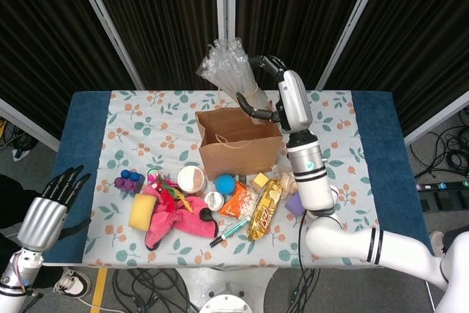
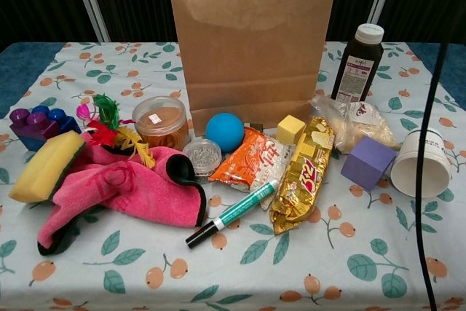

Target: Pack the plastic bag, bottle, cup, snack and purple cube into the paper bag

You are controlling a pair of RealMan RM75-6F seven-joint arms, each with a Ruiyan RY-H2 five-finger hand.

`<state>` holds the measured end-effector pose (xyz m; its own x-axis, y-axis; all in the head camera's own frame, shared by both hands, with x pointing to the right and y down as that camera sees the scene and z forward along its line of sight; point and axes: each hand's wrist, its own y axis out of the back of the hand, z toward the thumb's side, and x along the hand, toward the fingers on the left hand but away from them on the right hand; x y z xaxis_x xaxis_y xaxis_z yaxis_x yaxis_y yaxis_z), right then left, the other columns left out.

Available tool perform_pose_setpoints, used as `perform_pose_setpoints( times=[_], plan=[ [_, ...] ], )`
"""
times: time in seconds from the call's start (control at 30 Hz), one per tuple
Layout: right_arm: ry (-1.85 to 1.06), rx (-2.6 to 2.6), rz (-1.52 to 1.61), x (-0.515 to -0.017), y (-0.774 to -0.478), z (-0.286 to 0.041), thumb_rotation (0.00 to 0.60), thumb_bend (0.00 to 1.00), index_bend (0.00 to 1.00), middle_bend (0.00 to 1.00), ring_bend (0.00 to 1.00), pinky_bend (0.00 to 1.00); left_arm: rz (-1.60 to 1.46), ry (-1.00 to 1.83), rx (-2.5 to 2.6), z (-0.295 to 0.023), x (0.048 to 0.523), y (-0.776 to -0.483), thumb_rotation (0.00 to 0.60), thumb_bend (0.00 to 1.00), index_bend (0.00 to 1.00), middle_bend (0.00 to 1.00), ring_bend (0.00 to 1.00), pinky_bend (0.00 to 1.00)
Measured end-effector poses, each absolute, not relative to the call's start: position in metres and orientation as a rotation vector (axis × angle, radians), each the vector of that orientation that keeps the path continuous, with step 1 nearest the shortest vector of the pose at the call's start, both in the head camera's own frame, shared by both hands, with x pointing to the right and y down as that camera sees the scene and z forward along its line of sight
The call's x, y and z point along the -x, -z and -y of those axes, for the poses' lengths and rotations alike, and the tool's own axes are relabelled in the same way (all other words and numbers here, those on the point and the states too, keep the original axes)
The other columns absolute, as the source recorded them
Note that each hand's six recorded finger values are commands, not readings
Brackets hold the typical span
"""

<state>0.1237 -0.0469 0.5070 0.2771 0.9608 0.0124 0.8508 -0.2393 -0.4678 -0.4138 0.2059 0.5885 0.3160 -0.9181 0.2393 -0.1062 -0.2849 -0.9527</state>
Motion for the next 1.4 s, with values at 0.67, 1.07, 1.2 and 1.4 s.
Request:
perform_pose_setpoints(
  times=[0.67,1.07,1.2,1.4],
  plan=[
    [-0.566,2.189,1.481,-0.127,-0.586,0.030,0.600,0.20,0.45,0.46,0.30,0.21,-0.929,1.092,1.650,-0.202,0.420,-0.603,0.600,0.00,0.09,0.08,0.06,0.18],
    [-0.624,2.232,1.309,-0.132,-0.600,0.028,0.600,0.00,0.20,0.29,0.10,0.12,-0.947,1.090,1.646,-0.199,0.423,-0.602,0.600,0.00,0.09,0.08,0.06,0.18],
    [-0.605,2.225,1.324,-0.136,-0.592,0.028,0.600,0.00,0.20,0.29,0.10,0.12,-0.949,1.090,1.649,-0.200,0.423,-0.601,0.600,0.00,0.09,0.08,0.06,0.18],
    [-0.590,2.142,1.350,-0.158,-0.572,0.033,0.600,0.00,0.20,0.30,0.11,0.11,-0.959,1.087,1.654,-0.201,0.422,-0.600,0.600,0.00,0.09,0.08,0.06,0.18]
  ],
)
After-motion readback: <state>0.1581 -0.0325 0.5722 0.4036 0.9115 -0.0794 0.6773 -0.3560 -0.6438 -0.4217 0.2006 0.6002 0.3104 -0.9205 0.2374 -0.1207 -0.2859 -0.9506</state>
